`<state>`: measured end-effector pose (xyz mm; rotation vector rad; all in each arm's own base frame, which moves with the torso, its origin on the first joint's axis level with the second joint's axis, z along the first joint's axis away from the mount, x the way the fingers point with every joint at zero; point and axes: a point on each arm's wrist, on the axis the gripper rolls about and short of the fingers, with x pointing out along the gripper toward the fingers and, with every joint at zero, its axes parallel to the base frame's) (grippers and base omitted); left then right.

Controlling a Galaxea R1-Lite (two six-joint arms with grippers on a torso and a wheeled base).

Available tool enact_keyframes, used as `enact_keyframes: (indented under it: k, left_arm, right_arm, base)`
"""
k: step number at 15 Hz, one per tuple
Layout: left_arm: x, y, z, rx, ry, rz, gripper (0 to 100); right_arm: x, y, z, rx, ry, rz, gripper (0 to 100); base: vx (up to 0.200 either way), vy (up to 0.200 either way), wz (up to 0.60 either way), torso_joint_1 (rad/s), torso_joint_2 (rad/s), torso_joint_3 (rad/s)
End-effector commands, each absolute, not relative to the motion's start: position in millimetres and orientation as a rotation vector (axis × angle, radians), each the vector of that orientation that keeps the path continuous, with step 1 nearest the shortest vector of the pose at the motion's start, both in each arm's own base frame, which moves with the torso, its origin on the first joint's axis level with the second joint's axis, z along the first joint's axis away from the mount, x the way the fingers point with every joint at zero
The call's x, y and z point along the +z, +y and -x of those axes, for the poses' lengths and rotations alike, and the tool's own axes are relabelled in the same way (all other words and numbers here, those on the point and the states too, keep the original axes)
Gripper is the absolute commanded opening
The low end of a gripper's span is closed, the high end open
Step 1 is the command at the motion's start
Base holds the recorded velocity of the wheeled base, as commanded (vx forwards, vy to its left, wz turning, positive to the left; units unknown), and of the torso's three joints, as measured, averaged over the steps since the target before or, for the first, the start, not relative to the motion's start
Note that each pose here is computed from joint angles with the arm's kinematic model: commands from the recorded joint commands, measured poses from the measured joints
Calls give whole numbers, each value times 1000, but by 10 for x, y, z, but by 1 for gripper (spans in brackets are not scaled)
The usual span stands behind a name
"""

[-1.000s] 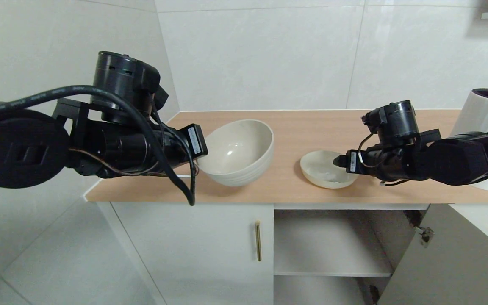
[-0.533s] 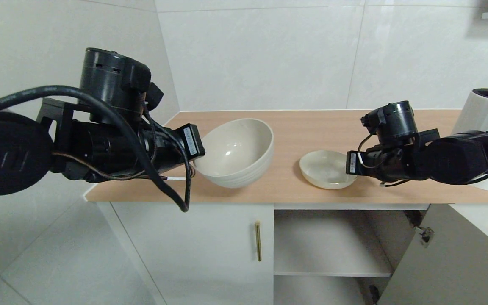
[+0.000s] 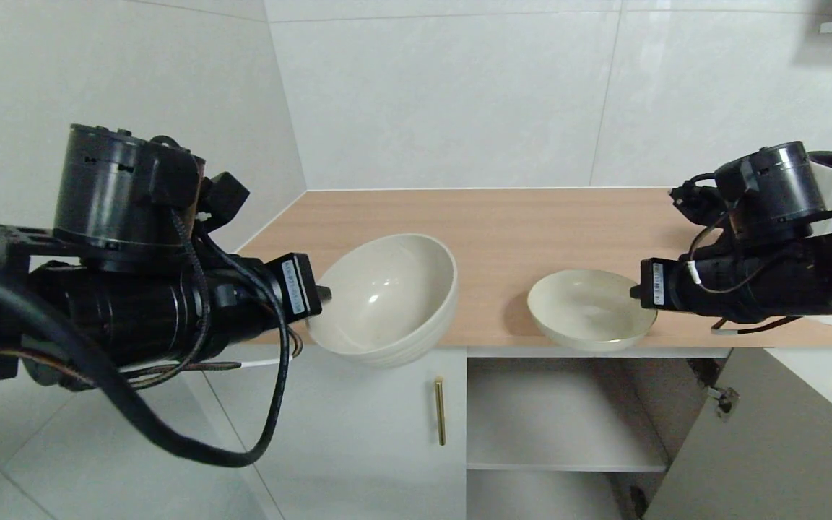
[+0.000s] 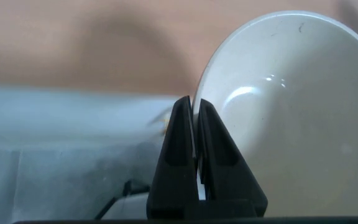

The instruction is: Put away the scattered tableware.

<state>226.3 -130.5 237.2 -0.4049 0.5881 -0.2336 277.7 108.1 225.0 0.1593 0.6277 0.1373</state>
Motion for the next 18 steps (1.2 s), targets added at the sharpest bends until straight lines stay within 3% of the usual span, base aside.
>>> enact_keyframes:
  k: [1, 4, 8, 18]
  left_arm:
    - [2257, -1247, -2153, -223, 623, 392, 0]
    - [2123, -1248, -2155, -214, 648, 384, 0]
    - [2099, -1281, -2187, -222, 641, 387, 0]
    - [2073, -1294, -2207, -222, 649, 381, 0]
  right_arm:
    - [2327, 977, -2512, 147, 605, -169, 0]
    - [2214, 958, -2346, 159, 644, -154, 0]
    - [2155, 955, -2323, 185, 657, -162, 0]
    - [1978, 975, -2360, 192, 656, -143, 0]
  base:
    - [0, 0, 0, 0, 0, 0]
    - [0, 0, 0, 0, 0, 0]
    - [-150, 0, 0, 5, 2, 4]
    - [0, 0, 0, -8, 22, 12]
